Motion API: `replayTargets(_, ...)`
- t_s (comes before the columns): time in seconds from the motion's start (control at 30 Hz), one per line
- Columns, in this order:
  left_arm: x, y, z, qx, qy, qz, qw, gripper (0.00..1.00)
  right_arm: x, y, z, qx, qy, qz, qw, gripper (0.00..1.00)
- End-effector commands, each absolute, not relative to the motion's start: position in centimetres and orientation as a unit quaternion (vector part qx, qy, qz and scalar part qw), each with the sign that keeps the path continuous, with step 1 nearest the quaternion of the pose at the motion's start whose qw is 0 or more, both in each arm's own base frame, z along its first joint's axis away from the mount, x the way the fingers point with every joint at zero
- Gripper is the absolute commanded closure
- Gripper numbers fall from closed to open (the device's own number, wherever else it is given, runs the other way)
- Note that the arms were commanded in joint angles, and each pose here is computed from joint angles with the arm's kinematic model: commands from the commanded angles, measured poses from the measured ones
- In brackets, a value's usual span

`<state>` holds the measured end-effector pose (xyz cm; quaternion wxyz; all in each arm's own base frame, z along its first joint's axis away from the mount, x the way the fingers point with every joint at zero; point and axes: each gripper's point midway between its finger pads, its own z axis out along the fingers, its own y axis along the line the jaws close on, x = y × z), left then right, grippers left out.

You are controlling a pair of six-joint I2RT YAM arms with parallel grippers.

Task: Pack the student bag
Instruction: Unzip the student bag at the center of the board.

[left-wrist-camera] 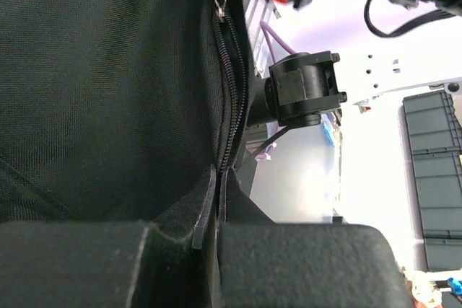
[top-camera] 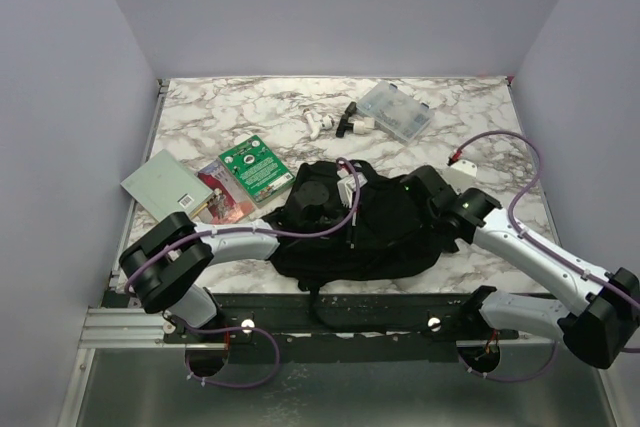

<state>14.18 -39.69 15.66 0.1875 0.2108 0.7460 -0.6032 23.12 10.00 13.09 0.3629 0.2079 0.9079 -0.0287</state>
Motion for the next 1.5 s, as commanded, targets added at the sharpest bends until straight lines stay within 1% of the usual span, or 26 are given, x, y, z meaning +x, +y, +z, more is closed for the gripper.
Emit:
replayTargets(0.0, 13.2, -39.3, 16.2, 0.234, 0.732, -0.602, 0.216, 1.00, 25.9, 5.5, 14.9, 0.289, 0.841, -0.113, 0.443, 1.00)
replayTargets(0.13, 12.2, -39.5, 15.9, 0.252, 0.728, -0.595, 0.228, 1.00, 28.7, 3.0, 14.6, 0.316, 0.818, -0.127, 0.462, 0.99)
replayTargets(0.2, 11.9, -39.7, 15.7, 0.254, 0.729, -0.595, 0.224, 1.00, 29.9, 2.8, 16.0, 0.307, 0.806, -0.127, 0.490, 0.99)
replayTargets(0.27, 11.7, -39.9, 15.6, 0.259, 0.728, -0.594, 0.224, 1.00, 31.3, 3.4, 16.9, 0.273, 0.807, -0.121, 0.509, 0.99)
replayTargets(0.33, 11.5, -40.2, 15.4, 0.264, 0.728, -0.592, 0.225, 1.00, 32.2, 4.2, 17.2, 0.249, 0.816, -0.108, 0.510, 0.99)
replayTargets(0.5, 12.4, -41.2, 16.4, 0.254, 0.727, -0.594, 0.233, 0.99, 30.9, 6.0, 16.9, 0.225, 0.847, -0.055, 0.479, 0.99)
replayTargets(0.53, 12.8, -41.5, 16.9, 0.250, 0.726, -0.594, 0.241, 0.90, 30.4, 6.2, 16.8, 0.221, 0.851, -0.041, 0.475, 0.99)
replayTargets(0.57, 13.2, -41.8, 17.4, 0.248, 0.725, -0.593, 0.248, 0.78, 30.0, 6.6, 16.8, 0.211, 0.856, -0.027, 0.471, 0.99)
replayTargets(0.67, 14.7, -42.7, 18.8, 0.241, 0.724, -0.585, 0.276, 0.51, 29.0, 7.2, 16.9, 0.208, 0.864, 0.000, 0.459, 0.99)
replayTargets(0.7, 15.4, -43.1, 19.1, 0.234, 0.726, -0.580, 0.286, 0.44, 28.7, 7.4, 17.0, 0.210, 0.866, 0.008, 0.455, 0.99)
replayTargets(0.77, 16.1, -43.8, 19.7, 0.234, 0.725, -0.576, 0.296, 0.38, 28.4, 7.7, 17.4, 0.215, 0.866, 0.023, 0.450, 0.99)
replayTargets(0.83, 16.7, -44.6, 19.8, 0.237, 0.730, -0.571, 0.293, 0.14, 28.2, 8.0, 17.7, 0.214, 0.866, 0.035, 0.450, 0.99)
replayTargets(0.9, 17.0, -45.5, 19.8, 0.237, 0.731, -0.573, 0.285, 0.05, 28.0, 8.1, 17.6, 0.217, 0.868, 0.040, 0.444, 0.99)
replayTargets(0.93, 17.2, -46.0, 19.6, 0.233, 0.734, -0.573, 0.281, 0.02, 27.9, 8.2, 17.6, 0.218, 0.870, 0.040, 0.440, 0.99)
replayTargets(1.0, 17.6, -46.7, 19.2, 0.231, 0.737, -0.573, 0.274, 0.02, 27.8, 8.4, 17.3, 0.220, 0.872, 0.044, 0.434, 0.99)
replayTargets(1.07, 17.8, -47.2, 18.5, 0.233, 0.741, -0.570, 0.269, 0.04, 27.7, 8.5, 17.1, 0.223, 0.873, 0.048, 0.430, 1.00)
replayTargets(1.13, 18.0, -47.6, 17.8, 0.234, 0.745, -0.565, 0.265, 0.09, 27.7, 8.6, 17.1, 0.227, 0.872, 0.050, 0.430, 1.00)
replayTargets(1.17, 18.0, -47.8, 17.3, 0.235, 0.747, -0.563, 0.262, 0.13, 27.7, 8.5, 17.1, 0.229, 0.872, 0.050, 0.430, 1.00)
replayTargets(1.23, 18.1, -48.1, 16.6, 0.242, 0.749, -0.559, 0.259, 0.28, 27.6, 8.5, 17.1, 0.229, 0.873, 0.049, 0.429, 1.00)
replayTargets(1.3, 18.1, -48.3, 15.9, 0.242, 0.753, -0.557, 0.253, 0.49, 27.5, 8.3, 16.9, 0.234, 0.874, 0.041, 0.425, 1.00)
replayTargets(1.33, 18.0, -48.4, 15.7, 0.244, 0.753, -0.557, 0.251, 0.64, 27.5, 8.1, 16.8, 0.236, 0.874, 0.035, 0.423, 1.00)
replayTargets(1.4, 17.7, -48.6, 15.2, 0.252, 0.754, -0.552, 0.252, 0.86, 27.5, 7.6, 16.5, 0.244, 0.875, 0.018, 0.419, 1.00)
replayTargets(1.43, 17.4, -48.6, 15.0, 0.259, 0.753, -0.548, 0.257, 0.96, 27.5, 7.4, 16.3, 0.247, 0.875, 0.008, 0.416, 1.00)
replayTargets(1.47, 17.2, -48.6, 14.7, 0.262, 0.755, -0.542, 0.261, 1.00, 27.6, 6.8, 16.0, 0.254, 0.873, -0.009, 0.416, 1.00)
